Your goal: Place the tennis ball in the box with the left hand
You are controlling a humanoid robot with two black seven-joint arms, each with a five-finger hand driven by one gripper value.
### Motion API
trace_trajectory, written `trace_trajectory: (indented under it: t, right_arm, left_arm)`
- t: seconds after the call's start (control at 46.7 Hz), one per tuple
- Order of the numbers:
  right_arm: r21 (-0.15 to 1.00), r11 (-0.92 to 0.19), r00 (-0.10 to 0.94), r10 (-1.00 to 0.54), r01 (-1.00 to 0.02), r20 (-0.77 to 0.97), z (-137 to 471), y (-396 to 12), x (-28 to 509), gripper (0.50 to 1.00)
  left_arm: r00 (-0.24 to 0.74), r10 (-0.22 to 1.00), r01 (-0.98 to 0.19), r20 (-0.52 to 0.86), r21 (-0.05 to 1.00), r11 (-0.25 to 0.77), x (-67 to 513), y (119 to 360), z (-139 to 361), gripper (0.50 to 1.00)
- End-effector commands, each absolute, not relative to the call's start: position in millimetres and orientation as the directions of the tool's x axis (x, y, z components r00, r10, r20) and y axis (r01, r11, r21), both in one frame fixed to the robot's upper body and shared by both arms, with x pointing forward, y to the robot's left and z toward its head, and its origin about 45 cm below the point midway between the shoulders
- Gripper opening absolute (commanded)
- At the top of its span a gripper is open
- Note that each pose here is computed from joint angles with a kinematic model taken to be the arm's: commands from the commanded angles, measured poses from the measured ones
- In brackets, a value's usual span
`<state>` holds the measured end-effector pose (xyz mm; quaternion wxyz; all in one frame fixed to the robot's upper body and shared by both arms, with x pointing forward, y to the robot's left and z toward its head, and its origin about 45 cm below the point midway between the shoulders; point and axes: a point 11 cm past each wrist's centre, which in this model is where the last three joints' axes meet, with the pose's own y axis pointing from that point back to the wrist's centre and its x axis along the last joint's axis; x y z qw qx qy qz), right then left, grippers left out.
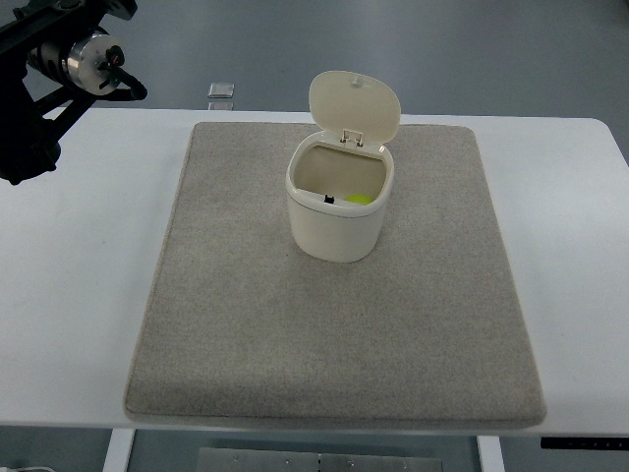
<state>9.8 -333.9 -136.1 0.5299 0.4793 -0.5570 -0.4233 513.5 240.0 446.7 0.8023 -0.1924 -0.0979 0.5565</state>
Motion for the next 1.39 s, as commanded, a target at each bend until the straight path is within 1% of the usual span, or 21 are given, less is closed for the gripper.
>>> trace_trajectory:
  t: [0.0,0.129,0.214,0.321,0.45,0.493,0.643,0.685,0.835,0.857,0.921,0.964,1.007,1.049,1.071,1.135,1.157,1.199,1.221,1.371]
  right_arm:
    - [0.980,0.182,0.021,-0.983,-0.083,0.184,-136.1,-333.9,8.8,0.901]
    - [0.980,0.182,0.021,-0.983,-0.083,0.184,-136.1,-333.9,8.8,0.901]
    - [0.979,0.183,0.021,-0.982,-0.083,0.186,-136.1,-334.0,8.8,0.901]
    - [0.979,0.183,0.021,-0.982,-0.083,0.186,-136.1,-334.0,8.9,0.901]
    - [0.980,0.182,0.020,-0.983,-0.085,0.184,-136.1,-333.9,9.8,0.901]
    - [0.980,0.182,0.021,-0.983,-0.083,0.184,-136.1,-333.9,8.8,0.901]
    - [0.979,0.183,0.020,-0.982,-0.084,0.186,-136.1,-334.0,8.9,0.901]
    - [0.980,0.182,0.021,-0.983,-0.083,0.184,-136.1,-333.9,8.8,0.901]
    - [0.979,0.183,0.021,-0.982,-0.083,0.186,-136.1,-334.0,8.9,0.901]
    - [0.980,0.182,0.021,-0.983,-0.083,0.184,-136.1,-333.9,8.8,0.901]
    - [0.979,0.183,0.021,-0.982,-0.085,0.186,-136.0,-334.0,9.7,0.901]
    - [0.980,0.182,0.021,-0.983,-0.083,0.184,-136.1,-333.9,8.8,0.901]
    - [0.980,0.182,0.021,-0.983,-0.085,0.184,-136.1,-333.9,9.7,0.901]
    - [0.980,0.182,0.021,-0.983,-0.083,0.184,-136.1,-333.9,8.8,0.901]
    - [0.979,0.183,0.021,-0.982,-0.083,0.186,-136.1,-334.0,8.8,0.901]
    - [0.980,0.182,0.021,-0.983,-0.083,0.184,-136.1,-333.9,8.8,0.901]
    - [0.980,0.182,0.020,-0.983,-0.085,0.184,-136.1,-333.9,9.8,0.901]
    - [0.980,0.182,0.020,-0.983,-0.085,0.184,-136.1,-333.9,9.8,0.901]
    - [0.979,0.183,0.020,-0.982,-0.085,0.186,-136.0,-334.0,9.8,0.901]
    - [0.980,0.182,0.021,-0.983,-0.085,0.184,-136.1,-333.9,9.7,0.901]
  left_arm:
    - [0.314,0.941,-0.877,-0.126,-0.417,0.238,519.2,261.1,435.5,0.531]
    - [0.268,0.939,-0.904,-0.217,-0.395,0.167,524.6,289.0,410.0,0.531]
    - [0.251,0.931,-0.915,-0.265,-0.378,0.139,526.1,305.1,394.2,0.531]
    - [0.240,0.895,-0.933,-0.377,-0.343,0.106,525.9,316.0,360.1,0.538]
    - [0.240,0.846,-0.940,-0.476,-0.330,0.082,524.8,318.8,340.6,0.548]
    - [0.231,0.834,-0.944,-0.502,-0.323,0.067,523.5,321.8,334.7,0.578]
    - [0.220,0.784,-0.954,-0.580,-0.296,0.049,519.8,313.5,312.4,0.602]
    - [0.210,0.774,-0.959,-0.597,-0.282,0.042,518.5,310.9,304.7,0.613]
    - [0.138,0.769,-0.979,-0.624,-0.205,0.008,511.9,310.1,267.6,0.623]
    - [0.126,0.770,-0.981,-0.625,-0.193,0.004,510.4,310.6,261.6,0.632]
    - [0.094,0.774,-0.986,-0.626,-0.164,-0.013,506.9,314.9,248.9,0.688]
    - [0.075,0.779,-0.988,-0.622,-0.152,-0.026,505.3,318.8,243.8,0.741]
    - [0.067,0.780,-0.989,-0.622,-0.145,-0.031,504.0,320.5,240.4,0.782]
    - [0.061,0.780,-0.991,-0.623,-0.134,-0.029,502.3,318.5,234.9,0.857]
    - [0.059,0.779,-0.991,-0.624,-0.129,-0.028,501.7,317.0,232.9,0.878]
    - [0.045,0.781,-0.992,-0.623,-0.119,-0.038,500.7,318.6,229.9,0.885]
    - [0.042,0.782,-0.992,-0.622,-0.117,-0.040,500.7,318.8,229.7,0.896]
    - [0.036,0.782,-0.993,-0.622,-0.113,-0.045,500.4,319.6,228.8,0.943]
    - [0.036,0.782,-0.993,-0.622,-0.113,-0.045,500.4,319.6,228.8,0.951]
    - [0.032,0.783,-0.993,-0.622,-0.110,-0.046,499.6,320.7,227.3,0.958]
